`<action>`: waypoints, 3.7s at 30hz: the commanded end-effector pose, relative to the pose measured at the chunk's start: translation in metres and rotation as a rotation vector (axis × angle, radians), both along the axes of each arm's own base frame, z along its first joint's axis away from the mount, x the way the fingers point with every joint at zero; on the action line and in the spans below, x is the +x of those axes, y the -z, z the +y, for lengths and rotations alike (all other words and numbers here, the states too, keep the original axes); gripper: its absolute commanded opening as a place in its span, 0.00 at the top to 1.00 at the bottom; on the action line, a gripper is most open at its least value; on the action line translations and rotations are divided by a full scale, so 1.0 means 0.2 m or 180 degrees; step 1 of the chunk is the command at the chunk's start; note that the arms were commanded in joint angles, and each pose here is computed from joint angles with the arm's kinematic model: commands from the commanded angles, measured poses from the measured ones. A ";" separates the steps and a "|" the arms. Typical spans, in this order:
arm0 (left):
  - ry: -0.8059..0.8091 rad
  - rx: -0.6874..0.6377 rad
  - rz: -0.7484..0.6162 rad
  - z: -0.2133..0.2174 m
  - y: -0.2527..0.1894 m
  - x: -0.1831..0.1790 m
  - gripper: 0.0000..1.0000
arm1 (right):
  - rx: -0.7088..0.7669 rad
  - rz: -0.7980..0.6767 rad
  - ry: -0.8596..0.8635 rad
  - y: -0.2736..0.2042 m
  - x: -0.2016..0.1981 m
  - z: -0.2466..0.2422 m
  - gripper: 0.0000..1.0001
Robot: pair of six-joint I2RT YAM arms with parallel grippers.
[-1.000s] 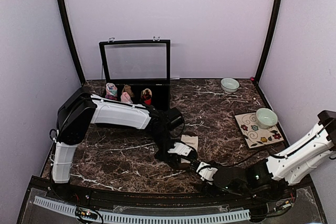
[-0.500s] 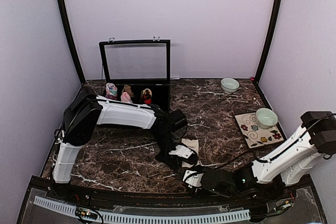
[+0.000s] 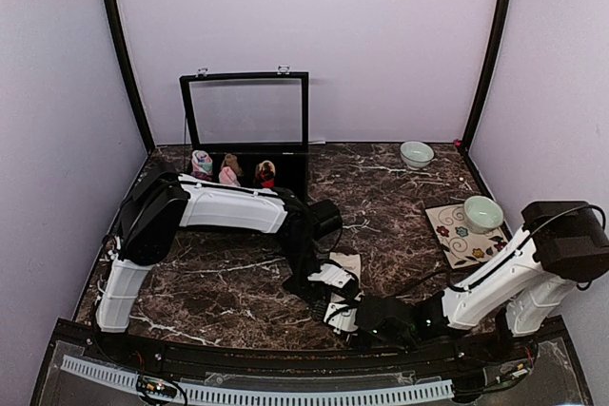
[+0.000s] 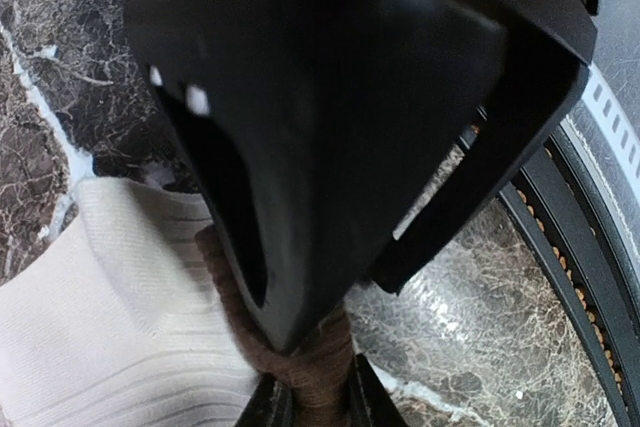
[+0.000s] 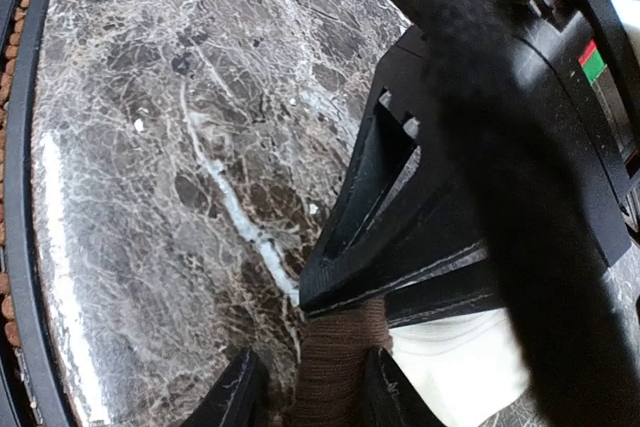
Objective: Roll the socks
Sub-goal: Roll the sock at the center of the board.
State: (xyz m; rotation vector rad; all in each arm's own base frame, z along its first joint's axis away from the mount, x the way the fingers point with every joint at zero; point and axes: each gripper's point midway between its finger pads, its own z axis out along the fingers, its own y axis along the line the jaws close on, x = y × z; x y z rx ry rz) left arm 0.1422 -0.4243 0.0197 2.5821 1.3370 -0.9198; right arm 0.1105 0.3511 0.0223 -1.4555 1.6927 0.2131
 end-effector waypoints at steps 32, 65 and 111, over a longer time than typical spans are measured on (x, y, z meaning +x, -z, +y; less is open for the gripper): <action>-0.1412 0.0342 -0.0363 0.30 -0.10 0.36 0.01 | 0.0352 0.1283 0.1114 0.36 -0.05 -0.34 0.88; -0.0504 -0.0592 -0.0867 0.15 -0.33 -0.12 0.44 | 0.1001 0.3574 0.1655 0.42 -0.09 -0.36 0.97; -0.0317 -0.0730 -0.1334 0.03 -0.26 -0.07 0.60 | 0.0656 0.3847 0.2378 0.58 -0.11 -0.54 0.99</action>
